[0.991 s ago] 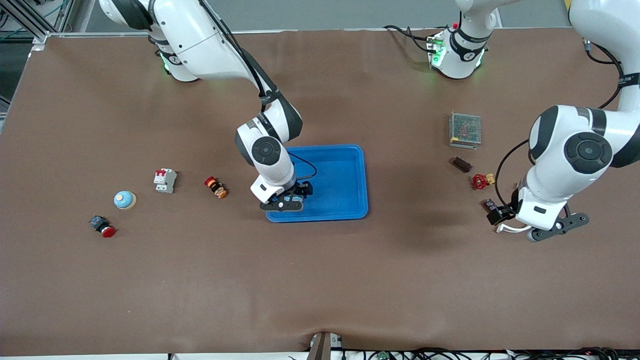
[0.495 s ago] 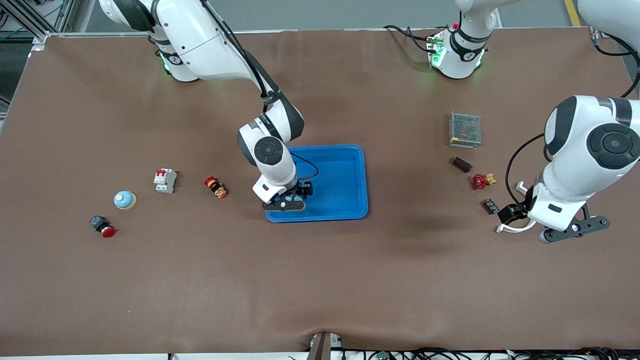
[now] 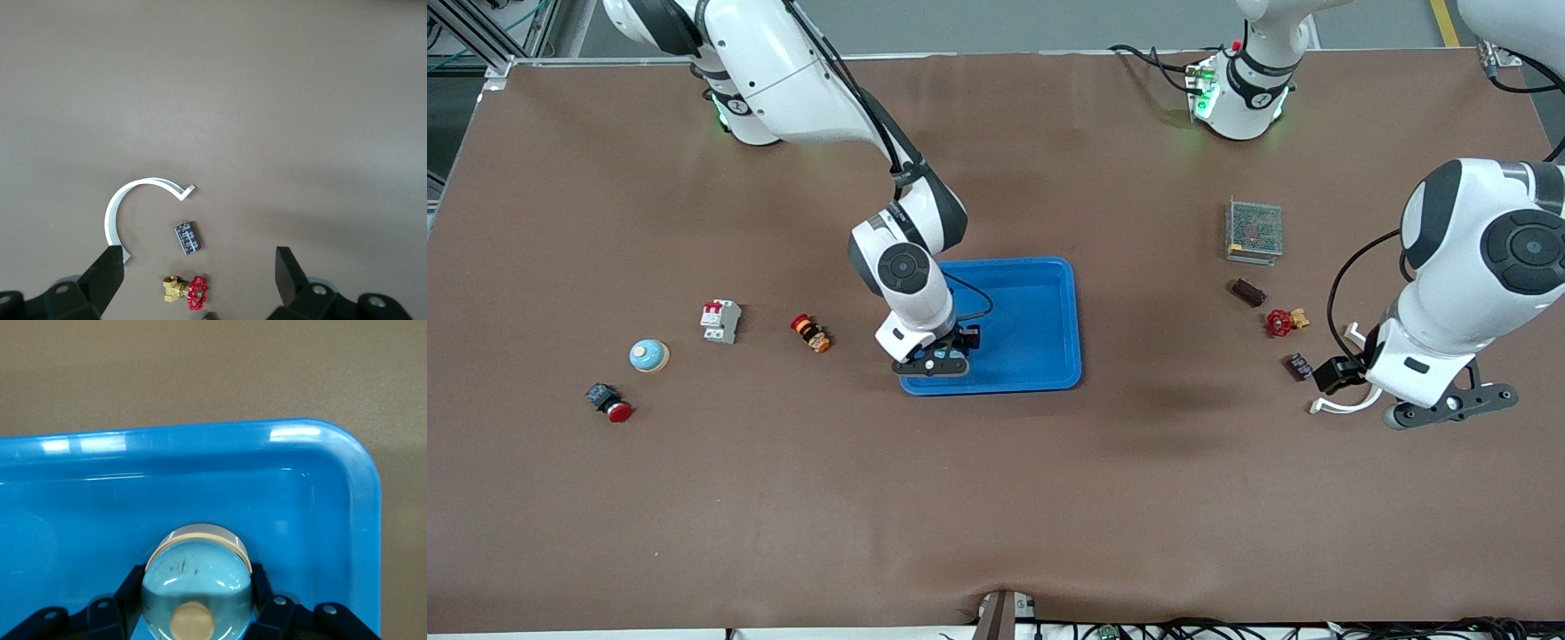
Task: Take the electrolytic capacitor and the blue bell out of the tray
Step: 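Carry the bell off the tray while the left gripper withdraws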
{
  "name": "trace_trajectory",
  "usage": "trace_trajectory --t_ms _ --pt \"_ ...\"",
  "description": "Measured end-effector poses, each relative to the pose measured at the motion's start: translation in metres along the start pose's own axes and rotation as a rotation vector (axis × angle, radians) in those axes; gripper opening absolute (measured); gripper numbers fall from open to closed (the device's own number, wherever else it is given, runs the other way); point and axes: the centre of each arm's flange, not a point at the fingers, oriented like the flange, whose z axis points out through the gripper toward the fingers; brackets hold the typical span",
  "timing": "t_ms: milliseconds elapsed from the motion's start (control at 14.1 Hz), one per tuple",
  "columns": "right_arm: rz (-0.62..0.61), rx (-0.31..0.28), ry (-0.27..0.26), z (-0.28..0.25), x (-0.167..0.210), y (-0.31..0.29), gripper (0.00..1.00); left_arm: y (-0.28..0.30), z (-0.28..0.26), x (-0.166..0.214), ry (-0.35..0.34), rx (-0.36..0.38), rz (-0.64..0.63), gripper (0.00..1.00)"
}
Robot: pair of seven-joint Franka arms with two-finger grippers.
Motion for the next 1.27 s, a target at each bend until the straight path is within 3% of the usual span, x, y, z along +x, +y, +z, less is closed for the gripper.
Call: trace_trajectory --t_ms 283,637,920,1274 --pt "0.004 -0.028 -0.042 -0.022 0.006 0.0 0.67 -0.004 -0.024 0.001 -0.005 0.013 0.021 1.0" --pt "-0.024 -0.047 -0.097 -0.1 0.037 0.027 0.67 -0.007 -0.069 -0.008 0.008 0.01 0.062 1.0" --pt "-0.139 -0.04 -0.126 -0.136 0.066 0.083 0.67 -0.009 -0.096 -0.017 -0.019 -0.098 0.064 1.0" --pt "-0.323 -0.014 -0.12 -0.166 0.099 0.158 0.67 -0.008 -0.147 -0.047 -0.031 -0.079 0.071 1.0"
